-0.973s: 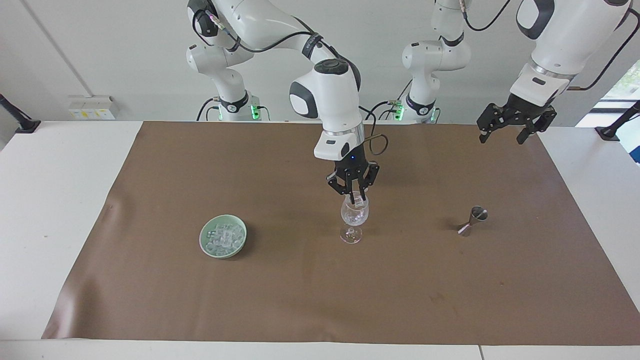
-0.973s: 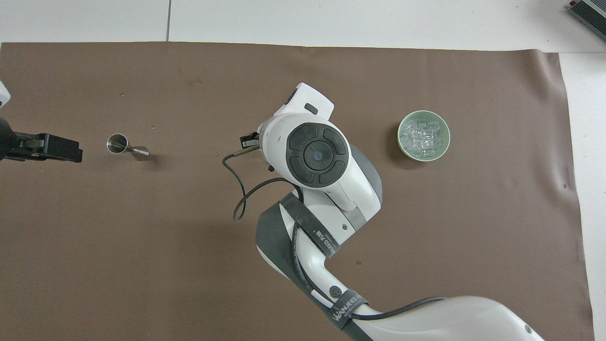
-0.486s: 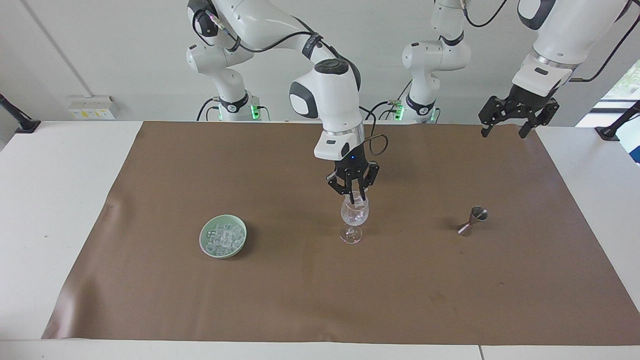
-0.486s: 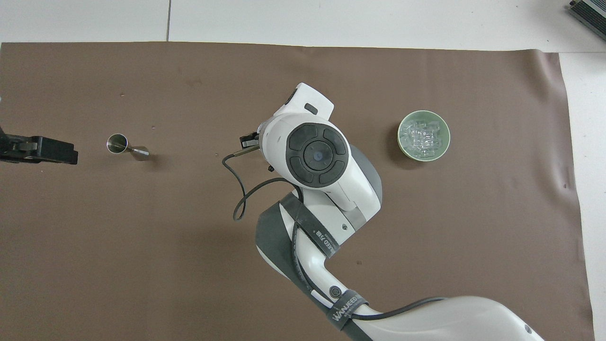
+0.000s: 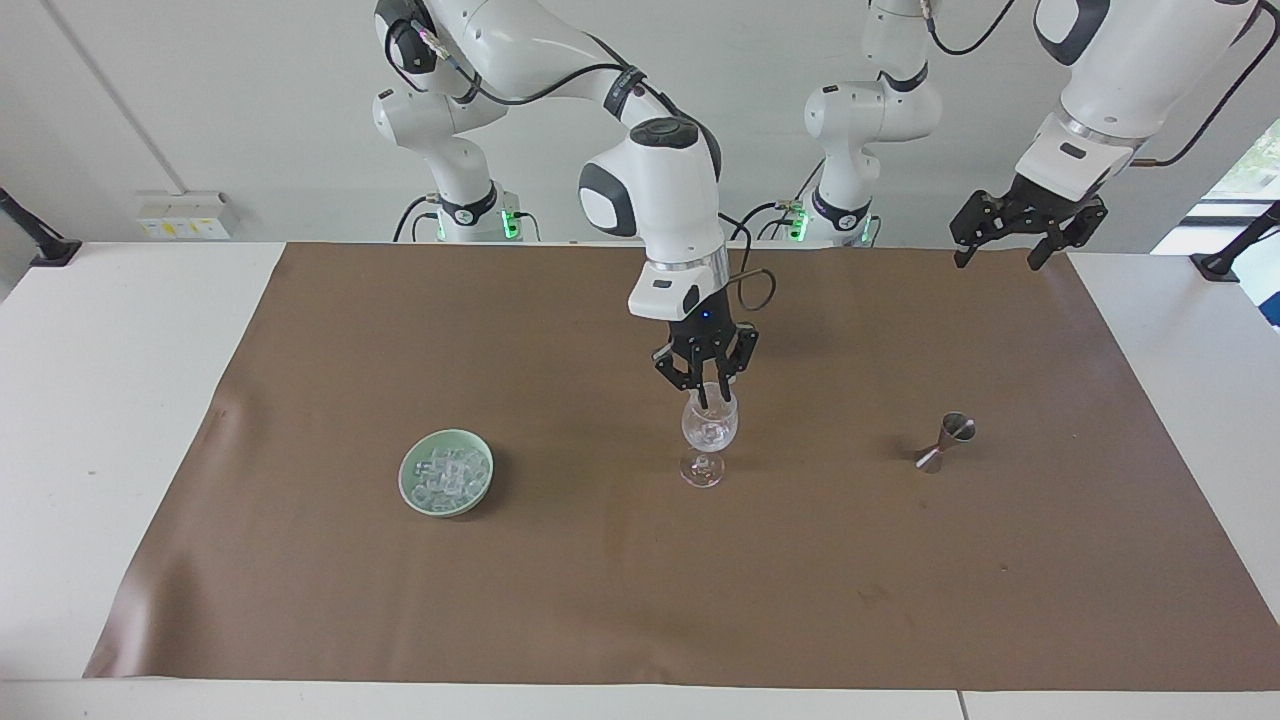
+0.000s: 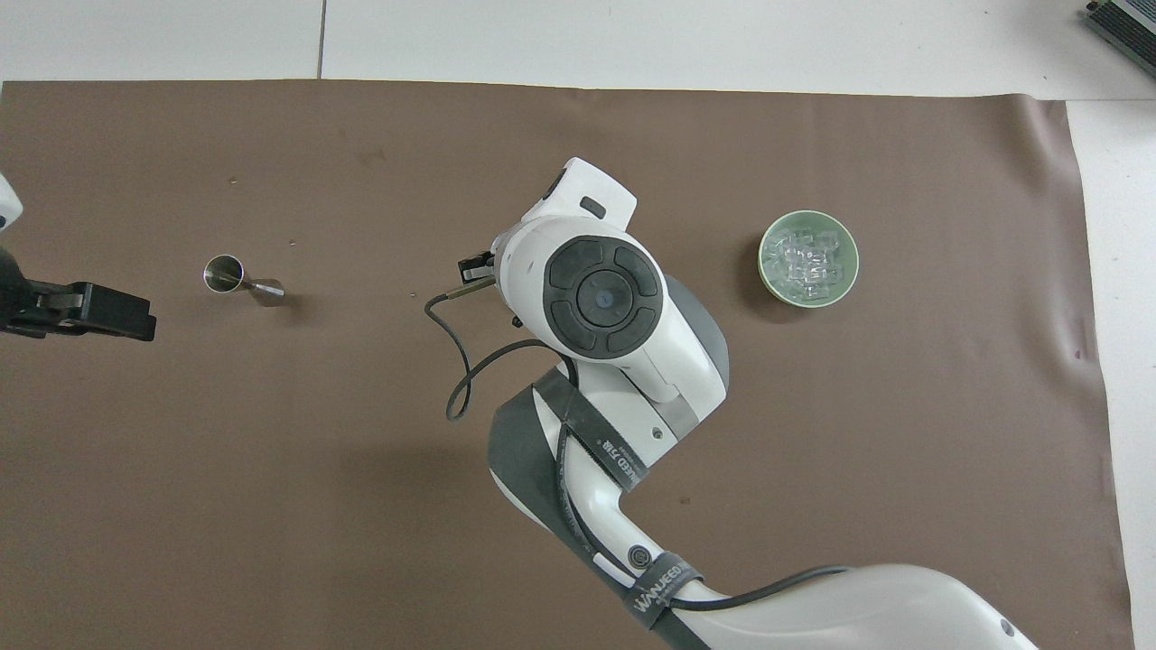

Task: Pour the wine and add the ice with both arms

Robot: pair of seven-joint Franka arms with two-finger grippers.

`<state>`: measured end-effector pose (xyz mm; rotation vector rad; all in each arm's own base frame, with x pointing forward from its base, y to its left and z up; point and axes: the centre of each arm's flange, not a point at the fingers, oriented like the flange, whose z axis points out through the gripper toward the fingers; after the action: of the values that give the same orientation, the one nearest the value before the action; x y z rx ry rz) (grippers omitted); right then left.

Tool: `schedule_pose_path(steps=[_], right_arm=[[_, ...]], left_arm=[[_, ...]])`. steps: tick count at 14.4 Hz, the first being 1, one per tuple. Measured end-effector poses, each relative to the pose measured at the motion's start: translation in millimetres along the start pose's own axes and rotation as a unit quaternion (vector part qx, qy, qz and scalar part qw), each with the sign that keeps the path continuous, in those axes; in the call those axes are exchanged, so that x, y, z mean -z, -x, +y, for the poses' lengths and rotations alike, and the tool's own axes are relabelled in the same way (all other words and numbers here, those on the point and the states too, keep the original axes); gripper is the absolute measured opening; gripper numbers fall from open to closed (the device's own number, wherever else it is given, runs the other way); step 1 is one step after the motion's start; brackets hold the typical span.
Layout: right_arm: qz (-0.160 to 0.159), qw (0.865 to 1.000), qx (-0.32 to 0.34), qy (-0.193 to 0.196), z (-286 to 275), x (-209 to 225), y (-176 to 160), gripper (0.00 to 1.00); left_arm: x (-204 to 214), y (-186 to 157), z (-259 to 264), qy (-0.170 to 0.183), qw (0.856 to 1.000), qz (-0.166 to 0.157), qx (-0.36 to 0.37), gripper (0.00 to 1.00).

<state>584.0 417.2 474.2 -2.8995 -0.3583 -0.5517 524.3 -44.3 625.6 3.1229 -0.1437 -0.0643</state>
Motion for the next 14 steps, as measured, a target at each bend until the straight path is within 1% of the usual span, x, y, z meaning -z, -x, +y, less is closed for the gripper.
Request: schedule_pose_path(steps=[4,6,9,10,11,14], right_arm=[[-0.012,1.000,-0.001,0.009,2,11,-1,0.31],[-0.009,1.000,-0.003,0.012,5,29,-4,0.31],[-0.015,0.999,0.010,0.028,22,63,-8,0.31],[-0.022,0.999,0.008,0.037,35,74,-10,0.30],[-0.036,0.998,0.002,0.049,52,84,-11,0.30],[-0.096,0.991,-0.026,0.086,119,106,-8,0.32]], left_arm=[[-2,0,0,0.000,1.000,-0.003,-0.003,1.00],[2,2,0,0.000,1.000,0.001,-0.003,1.00],[8,5,0,0.000,1.000,0.007,-0.003,1.00],[9,6,0,0.000,1.000,0.008,-0.003,1.00],[10,6,0,-0.001,1.000,0.009,-0.003,1.00],[13,7,0,-0.001,1.000,0.012,-0.003,1.00]])
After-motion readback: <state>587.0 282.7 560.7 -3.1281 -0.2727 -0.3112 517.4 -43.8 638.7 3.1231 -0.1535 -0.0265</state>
